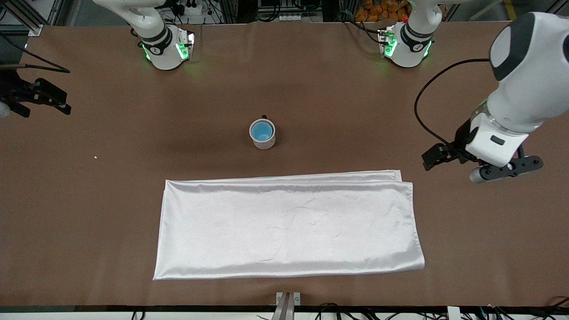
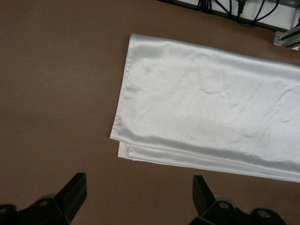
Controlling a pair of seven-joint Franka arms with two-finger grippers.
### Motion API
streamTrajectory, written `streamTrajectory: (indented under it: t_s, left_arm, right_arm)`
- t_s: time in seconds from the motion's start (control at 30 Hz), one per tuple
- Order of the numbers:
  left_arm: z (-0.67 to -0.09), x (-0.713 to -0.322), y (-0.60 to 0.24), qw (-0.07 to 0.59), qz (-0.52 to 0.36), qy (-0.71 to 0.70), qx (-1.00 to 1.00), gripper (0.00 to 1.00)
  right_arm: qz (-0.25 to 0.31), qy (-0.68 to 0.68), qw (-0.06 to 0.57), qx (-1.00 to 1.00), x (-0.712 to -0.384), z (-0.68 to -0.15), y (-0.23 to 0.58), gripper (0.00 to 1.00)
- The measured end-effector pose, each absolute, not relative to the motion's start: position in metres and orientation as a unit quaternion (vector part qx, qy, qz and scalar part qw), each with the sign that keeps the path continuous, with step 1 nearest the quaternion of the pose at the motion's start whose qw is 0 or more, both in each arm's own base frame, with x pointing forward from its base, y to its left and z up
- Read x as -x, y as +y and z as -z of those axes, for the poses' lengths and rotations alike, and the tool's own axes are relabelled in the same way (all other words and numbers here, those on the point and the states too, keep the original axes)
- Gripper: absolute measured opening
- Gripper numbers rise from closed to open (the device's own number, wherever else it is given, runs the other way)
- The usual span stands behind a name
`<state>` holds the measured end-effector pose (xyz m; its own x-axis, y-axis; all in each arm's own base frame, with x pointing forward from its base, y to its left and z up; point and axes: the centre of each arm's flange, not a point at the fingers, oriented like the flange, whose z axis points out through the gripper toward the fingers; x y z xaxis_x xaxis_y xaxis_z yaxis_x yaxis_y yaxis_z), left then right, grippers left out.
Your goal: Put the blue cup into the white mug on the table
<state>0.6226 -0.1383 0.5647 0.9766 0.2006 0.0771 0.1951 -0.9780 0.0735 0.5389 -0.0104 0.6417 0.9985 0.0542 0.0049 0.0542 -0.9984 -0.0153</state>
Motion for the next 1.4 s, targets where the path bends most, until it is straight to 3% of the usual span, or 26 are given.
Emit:
streamTrajectory:
  t_s: [0.77,1.4]
  left_arm:
    - [-0.585,-0.593,-0.059,0.008,-0.011,0.031,-0.999,1.0]
    - [-0.598,-0.574,-0.06,0.005,-0.016,0.025,-1.0,1.0]
  right_arm:
    - [0.001,-0.023,0.013,1.0,-0.544,-0.635,-0.014,1.0]
    - [-0.002,-0.023,0.013,1.0,-0.548,-0.63,-0.014,1.0]
